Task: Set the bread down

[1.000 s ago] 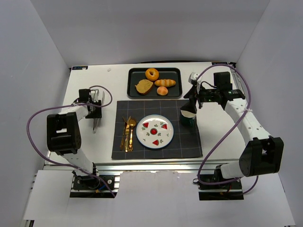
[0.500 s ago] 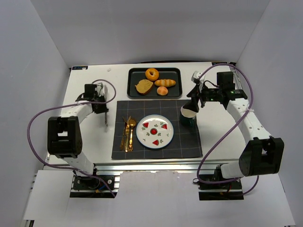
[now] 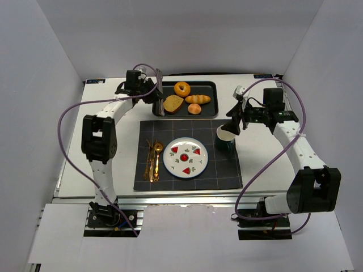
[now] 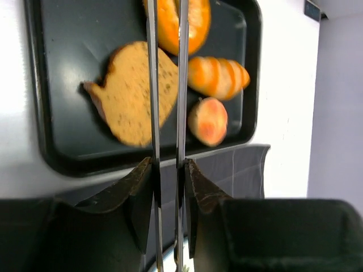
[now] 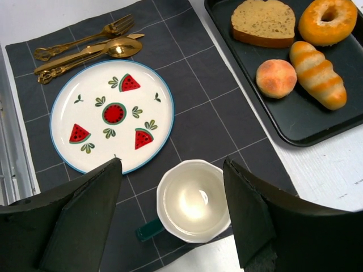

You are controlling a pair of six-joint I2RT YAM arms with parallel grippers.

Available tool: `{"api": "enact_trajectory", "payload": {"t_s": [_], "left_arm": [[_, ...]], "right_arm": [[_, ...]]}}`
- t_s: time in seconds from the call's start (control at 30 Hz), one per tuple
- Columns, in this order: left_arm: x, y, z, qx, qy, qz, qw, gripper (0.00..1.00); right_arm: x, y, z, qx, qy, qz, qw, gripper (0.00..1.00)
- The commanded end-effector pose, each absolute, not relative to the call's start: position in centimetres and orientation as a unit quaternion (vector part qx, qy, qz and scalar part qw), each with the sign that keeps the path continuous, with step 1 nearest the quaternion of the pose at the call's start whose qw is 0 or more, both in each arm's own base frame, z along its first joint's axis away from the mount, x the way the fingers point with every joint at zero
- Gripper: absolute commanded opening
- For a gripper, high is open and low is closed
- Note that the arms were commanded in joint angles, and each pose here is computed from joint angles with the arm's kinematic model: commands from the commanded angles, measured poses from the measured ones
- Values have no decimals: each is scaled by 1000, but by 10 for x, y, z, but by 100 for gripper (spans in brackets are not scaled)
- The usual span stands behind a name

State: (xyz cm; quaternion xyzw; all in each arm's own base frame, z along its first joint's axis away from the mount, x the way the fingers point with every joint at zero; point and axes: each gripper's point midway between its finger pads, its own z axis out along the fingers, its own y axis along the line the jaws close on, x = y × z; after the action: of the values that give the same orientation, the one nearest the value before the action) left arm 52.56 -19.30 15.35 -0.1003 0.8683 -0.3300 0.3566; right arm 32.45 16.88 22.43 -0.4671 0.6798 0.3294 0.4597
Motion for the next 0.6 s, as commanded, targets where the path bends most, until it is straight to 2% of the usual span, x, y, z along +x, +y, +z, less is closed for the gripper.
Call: {"api": "enact_trajectory", "payload": {"t_s": [0.0, 0.2, 0.57], "left_arm": [[540, -207, 156, -124, 867, -360, 322, 37], [558, -218, 154, -126, 867, -363, 318, 41], [557, -227, 142, -132, 868, -370, 303, 44]], "right_arm": [[321, 169, 237, -472, 658, 331, 484, 76], [321, 165, 232, -461, 662, 332, 489, 76], [322, 160, 224, -449, 668, 338, 487, 76]]}}
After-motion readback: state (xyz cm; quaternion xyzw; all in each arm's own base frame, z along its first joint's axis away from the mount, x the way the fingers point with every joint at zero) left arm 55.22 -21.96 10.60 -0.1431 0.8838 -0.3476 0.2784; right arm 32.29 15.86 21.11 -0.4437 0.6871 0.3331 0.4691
